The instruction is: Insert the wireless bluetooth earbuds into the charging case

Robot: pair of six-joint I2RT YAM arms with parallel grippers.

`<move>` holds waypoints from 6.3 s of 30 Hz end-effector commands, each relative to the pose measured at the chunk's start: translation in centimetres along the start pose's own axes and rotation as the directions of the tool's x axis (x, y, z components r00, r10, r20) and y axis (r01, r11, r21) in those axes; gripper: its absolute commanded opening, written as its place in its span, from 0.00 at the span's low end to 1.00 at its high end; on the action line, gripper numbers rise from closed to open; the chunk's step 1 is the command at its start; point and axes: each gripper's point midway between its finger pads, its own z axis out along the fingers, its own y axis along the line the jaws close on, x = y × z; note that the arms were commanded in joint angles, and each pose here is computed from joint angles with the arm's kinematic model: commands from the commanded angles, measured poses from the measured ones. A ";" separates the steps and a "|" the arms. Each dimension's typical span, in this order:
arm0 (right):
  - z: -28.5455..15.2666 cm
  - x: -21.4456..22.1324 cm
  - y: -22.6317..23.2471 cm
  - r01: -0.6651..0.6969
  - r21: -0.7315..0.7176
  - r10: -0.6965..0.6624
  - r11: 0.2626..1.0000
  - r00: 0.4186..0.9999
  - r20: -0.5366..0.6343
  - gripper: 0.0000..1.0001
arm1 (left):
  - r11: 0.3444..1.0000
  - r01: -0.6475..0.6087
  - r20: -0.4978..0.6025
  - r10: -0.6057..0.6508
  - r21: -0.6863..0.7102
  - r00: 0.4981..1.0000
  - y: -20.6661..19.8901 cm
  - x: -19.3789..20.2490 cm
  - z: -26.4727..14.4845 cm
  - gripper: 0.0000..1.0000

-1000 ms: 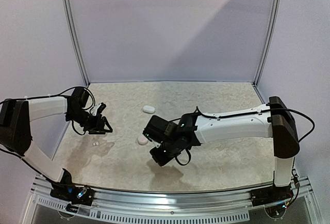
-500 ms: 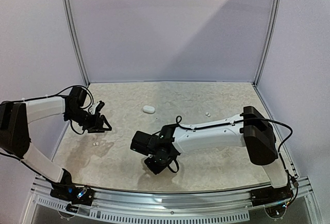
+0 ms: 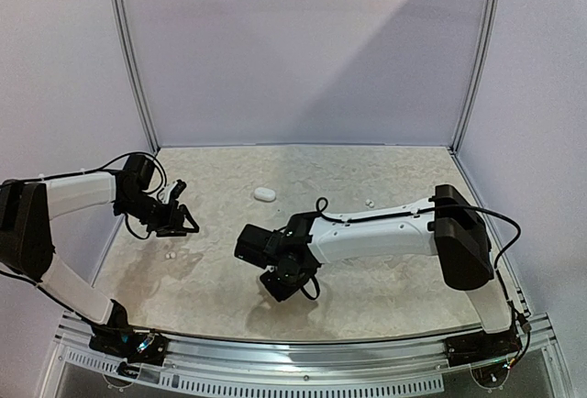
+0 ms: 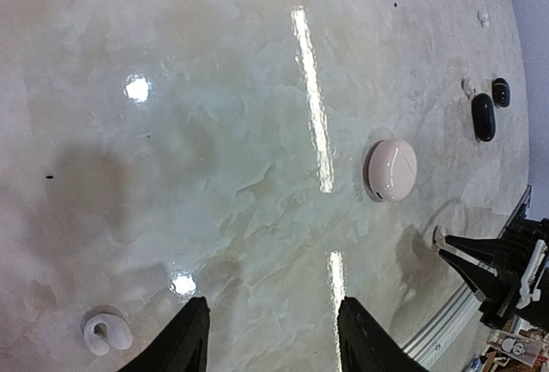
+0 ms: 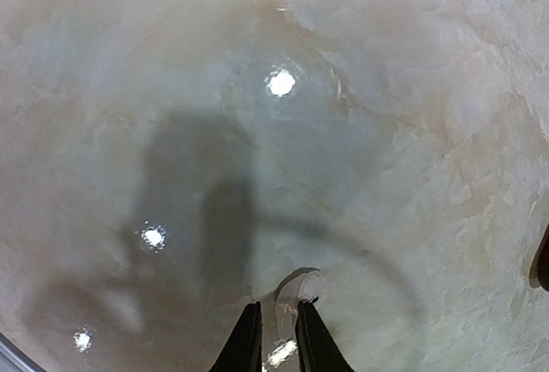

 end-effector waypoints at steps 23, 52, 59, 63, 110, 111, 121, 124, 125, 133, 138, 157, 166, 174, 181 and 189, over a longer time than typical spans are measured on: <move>2.6 0.7 -5.2 -0.074 0.124 0.084 0.990 0.993 -0.078 0.25 | 1.000 0.027 -0.020 -0.027 0.011 0.999 0.6 0.3 0.8 0.52; -1.8 -13.0 -0.7 0.117 -0.153 -0.058 0.981 0.936 0.347 0.76 | 0.996 -0.072 0.065 0.075 -0.050 0.995 0.2 -0.3 -2.0 0.54; 0.8 -15.0 -1.1 0.130 -0.135 -0.070 0.982 0.923 0.378 0.99 | 0.995 -0.083 0.116 0.089 -0.062 0.989 0.5 -0.4 -3.3 0.59; 2.8 -14.5 -0.9 0.136 -0.126 -0.084 0.983 0.932 0.352 0.99 | 0.994 -0.087 0.125 0.094 -0.059 0.988 0.6 -0.3 -3.5 0.73; 4.9 -10.7 -2.6 0.166 0.021 -0.165 0.986 0.944 0.286 0.36 | 0.996 -0.089 0.157 0.089 -0.006 0.984 -0.1 -0.6 -4.0 0.92; 3.6 -11.3 -2.4 0.179 0.031 -0.179 0.983 0.927 0.329 0.36 | 0.996 -0.092 0.159 0.090 0.002 0.983 -0.3 -0.7 -4.1 0.91; -10.9 -14.3 3.3 0.489 0.295 -0.544 0.821 0.512 0.665 0.31 | 0.925 -0.266 0.207 0.214 0.272 0.955 -8.5 -0.9 -9.4 0.81; -14.1 -14.9 4.4 0.522 0.357 -0.594 0.775 0.408 0.694 0.31 | 0.858 -0.411 0.283 0.329 0.310 0.901 -11.6 0.0 -12.6 0.81; -14.9 -15.0 4.7 0.529 0.376 -0.608 0.761 0.379 0.697 0.31 | 0.847 -0.434 0.297 0.348 0.308 0.889 -12.3 0.0 -13.5 0.81; -21.7 -16.0 5.9 0.509 0.482 -0.647 0.713 0.213 0.732 0.31 | 0.716 -0.555 0.357 0.431 0.424 0.829 -17.5 3.6 -17.6 0.83; -24.7 -16.6 5.9 0.474 0.511 -0.645 0.717 0.176 0.743 0.31 | 0.628 -0.677 0.423 0.532 0.384 0.733 -19.2 5.5 -18.2 0.88; -28.8 -16.2 8.5 0.458 0.498 -0.593 0.737 0.083 0.801 0.31 | 0.694 -0.646 0.460 0.483 0.318 0.745 -19.3 4.3 -14.9 0.49; -28.9 -16.5 8.5 0.445 0.509 -0.600 0.737 0.085 0.795 0.30 | 0.640 -0.645 0.411 0.501 0.417 0.762 -20.9 6.0 -14.1 0.30; -28.5 -16.7 7.3 0.399 0.510 -0.600 0.762 0.140 0.787 0.53 | 0.619 -0.695 0.468 0.523 0.366 0.712 -21.5 5.5 -15.4 0.00; -28.5 -13.4 7.3 0.638 0.217 -0.472 0.739 0.259 0.843 0.99 | 0.440 -0.874 0.571 0.671 0.204 0.472 -21.7 6.3 -16.5 0.00; -29.8 -9.0 8.3 0.761 -0.290 -0.196 0.580 0.476 0.857 0.94 | 0.294 -0.939 0.612 0.714 0.180 0.341 -22.4 8.4 -16.8 0.00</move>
